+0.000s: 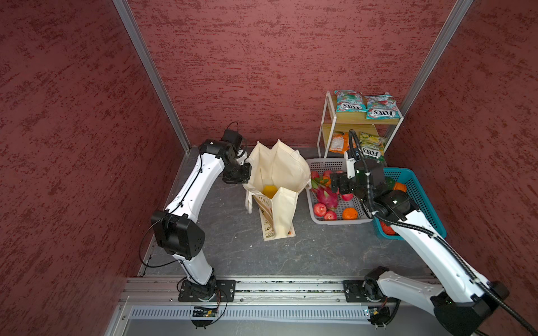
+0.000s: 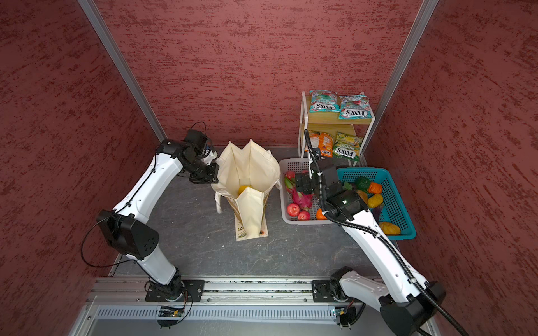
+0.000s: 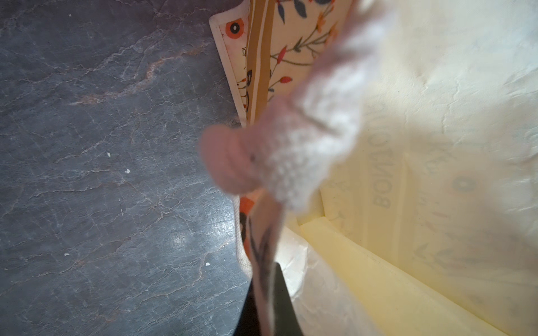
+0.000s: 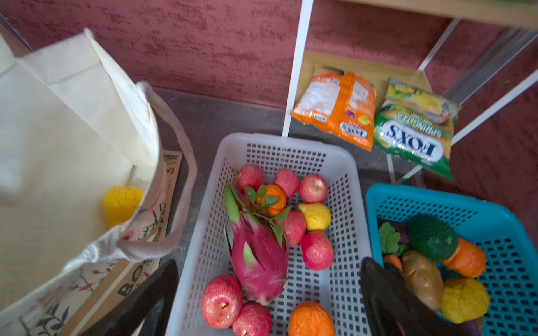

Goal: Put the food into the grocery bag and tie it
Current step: 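Move the right gripper back over the white basket toward the dragon fruit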

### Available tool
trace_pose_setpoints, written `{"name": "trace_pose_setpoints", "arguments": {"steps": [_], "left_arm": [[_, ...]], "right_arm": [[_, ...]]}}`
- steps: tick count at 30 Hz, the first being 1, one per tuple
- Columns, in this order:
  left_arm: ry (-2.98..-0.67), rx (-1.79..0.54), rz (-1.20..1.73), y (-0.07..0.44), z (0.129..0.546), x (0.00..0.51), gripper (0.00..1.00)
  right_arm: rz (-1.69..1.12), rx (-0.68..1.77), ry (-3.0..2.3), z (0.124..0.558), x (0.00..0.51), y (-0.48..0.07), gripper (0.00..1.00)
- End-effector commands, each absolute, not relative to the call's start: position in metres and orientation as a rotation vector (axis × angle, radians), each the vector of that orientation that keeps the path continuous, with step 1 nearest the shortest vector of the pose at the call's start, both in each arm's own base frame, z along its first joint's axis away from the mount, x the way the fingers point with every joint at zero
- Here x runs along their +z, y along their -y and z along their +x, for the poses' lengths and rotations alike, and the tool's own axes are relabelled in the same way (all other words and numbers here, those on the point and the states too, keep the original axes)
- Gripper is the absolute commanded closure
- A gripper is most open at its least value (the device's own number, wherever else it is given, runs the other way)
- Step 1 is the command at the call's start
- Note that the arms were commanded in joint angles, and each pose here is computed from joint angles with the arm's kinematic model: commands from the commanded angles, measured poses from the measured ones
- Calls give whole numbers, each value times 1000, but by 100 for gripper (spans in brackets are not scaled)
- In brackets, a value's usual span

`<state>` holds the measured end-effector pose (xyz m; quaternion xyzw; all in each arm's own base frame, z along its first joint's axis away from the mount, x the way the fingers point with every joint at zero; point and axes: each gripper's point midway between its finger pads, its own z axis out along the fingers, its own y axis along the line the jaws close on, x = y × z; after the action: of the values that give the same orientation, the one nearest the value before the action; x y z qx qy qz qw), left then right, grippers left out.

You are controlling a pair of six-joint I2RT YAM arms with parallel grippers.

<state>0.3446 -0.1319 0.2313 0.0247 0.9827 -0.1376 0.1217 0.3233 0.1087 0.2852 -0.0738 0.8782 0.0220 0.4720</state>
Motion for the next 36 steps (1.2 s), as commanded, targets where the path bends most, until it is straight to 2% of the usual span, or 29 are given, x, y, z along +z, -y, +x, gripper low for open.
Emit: {"name": "trace_pose_setpoints", "arguments": {"steps": [1,4,13,26,36], "left_arm": [[-2829,-404,94,131,345,242,100],[-2827,-394,89,130,346,243,100],[-2819,-386,52,129,344,248,100],[-2834,-368,17,130,337,245,100],[-2852,-358,25,135,334,240,100]], "right_arm": [[-170,138,-2307,315,237,-114,3],[-190,171,-2399,314,209,-118,3],[-244,160,-2557,337,176,-120,2],[-321,179,-2633,373,158,-139,15],[-365,177,-2679,388,139,-146,20]]}}
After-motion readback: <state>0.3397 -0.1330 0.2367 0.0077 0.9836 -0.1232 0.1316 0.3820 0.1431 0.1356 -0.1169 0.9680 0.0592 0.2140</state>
